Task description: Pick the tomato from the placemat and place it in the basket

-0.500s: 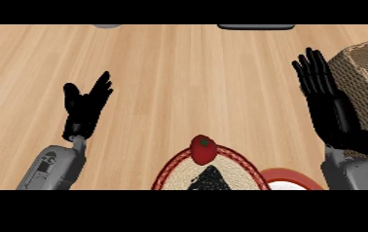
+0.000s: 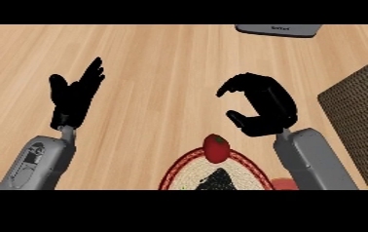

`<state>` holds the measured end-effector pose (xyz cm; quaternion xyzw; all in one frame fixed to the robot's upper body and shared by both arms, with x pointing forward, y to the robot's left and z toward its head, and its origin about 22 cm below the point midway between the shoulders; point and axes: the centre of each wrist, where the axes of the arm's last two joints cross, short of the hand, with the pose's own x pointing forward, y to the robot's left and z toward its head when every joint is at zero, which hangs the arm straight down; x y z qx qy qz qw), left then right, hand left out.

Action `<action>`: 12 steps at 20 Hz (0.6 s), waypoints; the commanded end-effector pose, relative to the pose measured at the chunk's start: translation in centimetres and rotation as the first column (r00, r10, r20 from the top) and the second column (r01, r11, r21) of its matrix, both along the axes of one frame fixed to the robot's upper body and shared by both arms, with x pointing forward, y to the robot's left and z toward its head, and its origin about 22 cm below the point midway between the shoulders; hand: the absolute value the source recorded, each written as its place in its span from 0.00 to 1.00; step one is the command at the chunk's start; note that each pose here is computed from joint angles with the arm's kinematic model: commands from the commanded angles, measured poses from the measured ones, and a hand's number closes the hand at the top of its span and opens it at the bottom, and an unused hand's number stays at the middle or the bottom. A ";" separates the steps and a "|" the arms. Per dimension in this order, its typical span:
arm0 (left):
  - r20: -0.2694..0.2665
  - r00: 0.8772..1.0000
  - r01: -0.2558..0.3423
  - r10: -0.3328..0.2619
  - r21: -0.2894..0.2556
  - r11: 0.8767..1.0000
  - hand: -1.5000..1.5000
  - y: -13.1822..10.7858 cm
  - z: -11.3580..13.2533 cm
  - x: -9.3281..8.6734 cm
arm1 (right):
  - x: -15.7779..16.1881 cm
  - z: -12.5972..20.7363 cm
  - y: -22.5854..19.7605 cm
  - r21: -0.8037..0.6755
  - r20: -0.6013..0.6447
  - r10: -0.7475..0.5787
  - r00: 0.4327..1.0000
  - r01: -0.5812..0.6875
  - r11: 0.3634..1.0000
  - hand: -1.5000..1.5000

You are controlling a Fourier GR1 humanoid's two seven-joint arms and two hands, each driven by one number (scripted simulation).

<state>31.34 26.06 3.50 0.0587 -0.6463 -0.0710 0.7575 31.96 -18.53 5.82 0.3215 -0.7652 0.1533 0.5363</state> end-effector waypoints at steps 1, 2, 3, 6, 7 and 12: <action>-0.016 1.000 -0.024 0.024 0.005 1.000 0.50 1.7 0.4 0.1 | -0.1 0.9 7.6 -0.088 0.127 0.273 0.954 -0.263 0.961 0.00; -0.012 1.000 -0.027 0.027 -0.017 0.999 0.50 2.8 0.8 -0.7 | 0.1 0.6 9.6 -0.057 0.098 0.267 0.959 -0.263 0.963 0.00; -0.013 0.998 -0.057 0.057 0.001 0.998 0.50 5.0 0.7 -0.7 | -0.6 1.2 12.1 -0.006 0.062 0.243 0.968 -0.243 0.970 0.00; -0.011 0.997 -0.074 0.074 -0.019 0.997 0.50 5.8 -0.2 -3.1 | -0.9 3.1 12.7 -0.060 0.041 0.190 0.981 -0.187 0.980 0.00; -0.018 0.996 -0.092 0.092 -0.010 0.996 0.50 4.4 -0.7 -1.8 | 0.2 5.8 12.1 -0.100 0.017 0.225 0.974 -0.222 0.970 0.00; -0.004 0.995 -0.102 0.102 0.002 0.995 0.50 5.9 0.2 -2.1 | 4.5 12.0 9.5 -0.377 -0.066 0.266 0.962 -0.271 0.886 0.00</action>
